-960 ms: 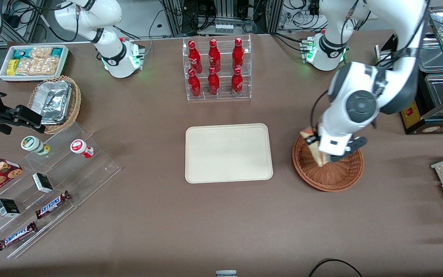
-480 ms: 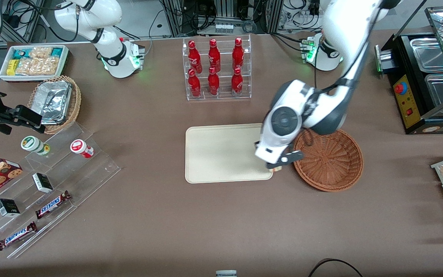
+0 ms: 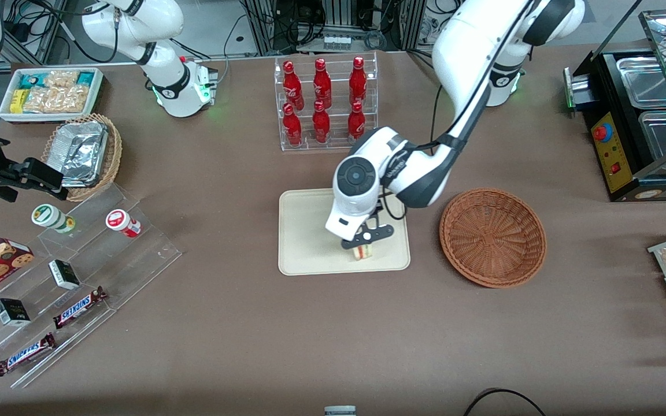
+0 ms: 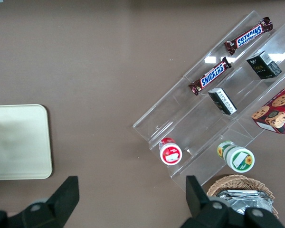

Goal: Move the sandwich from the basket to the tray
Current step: 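Lower the sandwich onto the tray and open the left gripper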

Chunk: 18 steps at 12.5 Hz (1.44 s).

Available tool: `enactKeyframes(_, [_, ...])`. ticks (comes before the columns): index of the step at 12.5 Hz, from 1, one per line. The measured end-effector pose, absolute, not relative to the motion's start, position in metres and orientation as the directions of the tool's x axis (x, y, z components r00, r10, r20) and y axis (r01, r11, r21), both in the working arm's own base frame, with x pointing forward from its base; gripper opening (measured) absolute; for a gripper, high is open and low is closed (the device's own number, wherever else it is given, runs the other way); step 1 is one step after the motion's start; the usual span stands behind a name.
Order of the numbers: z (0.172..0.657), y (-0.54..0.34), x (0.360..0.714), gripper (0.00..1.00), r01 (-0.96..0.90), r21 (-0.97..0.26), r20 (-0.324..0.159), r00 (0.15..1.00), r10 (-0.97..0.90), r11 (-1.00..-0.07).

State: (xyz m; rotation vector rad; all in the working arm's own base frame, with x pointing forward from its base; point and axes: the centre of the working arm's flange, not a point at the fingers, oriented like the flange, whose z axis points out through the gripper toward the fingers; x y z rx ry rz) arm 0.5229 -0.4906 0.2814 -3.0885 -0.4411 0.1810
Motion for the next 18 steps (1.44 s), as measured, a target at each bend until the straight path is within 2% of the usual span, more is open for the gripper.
enactKeyframes(3, [0.25, -0.521, 0.498, 0.14, 0.275, -0.029, -0.108, 0.955, 0.276, -0.961])
enactKeyframes(7, [0.241, -0.527, 0.498, 0.14, 0.275, -0.03, -0.103, 0.955, 0.276, -0.961])
enactKeyframes(8, [0.242, -0.527, 0.5, 0.21, 0.276, -0.029, -0.101, 0.955, 0.278, -0.961])
enactKeyframes(11, [0.256, -0.528, 0.507, 0.53, 0.282, -0.017, -0.09, 0.955, 0.282, -0.959])
enactKeyframes(15, [0.322, -0.514, 0.527, 0.98, 0.295, -0.023, -0.073, 0.952, 0.296, -0.955])
enactKeyframes(18, [0.382, -0.464, 0.549, 1.0, 0.195, -0.051, -0.091, 0.976, 0.199, -0.979])
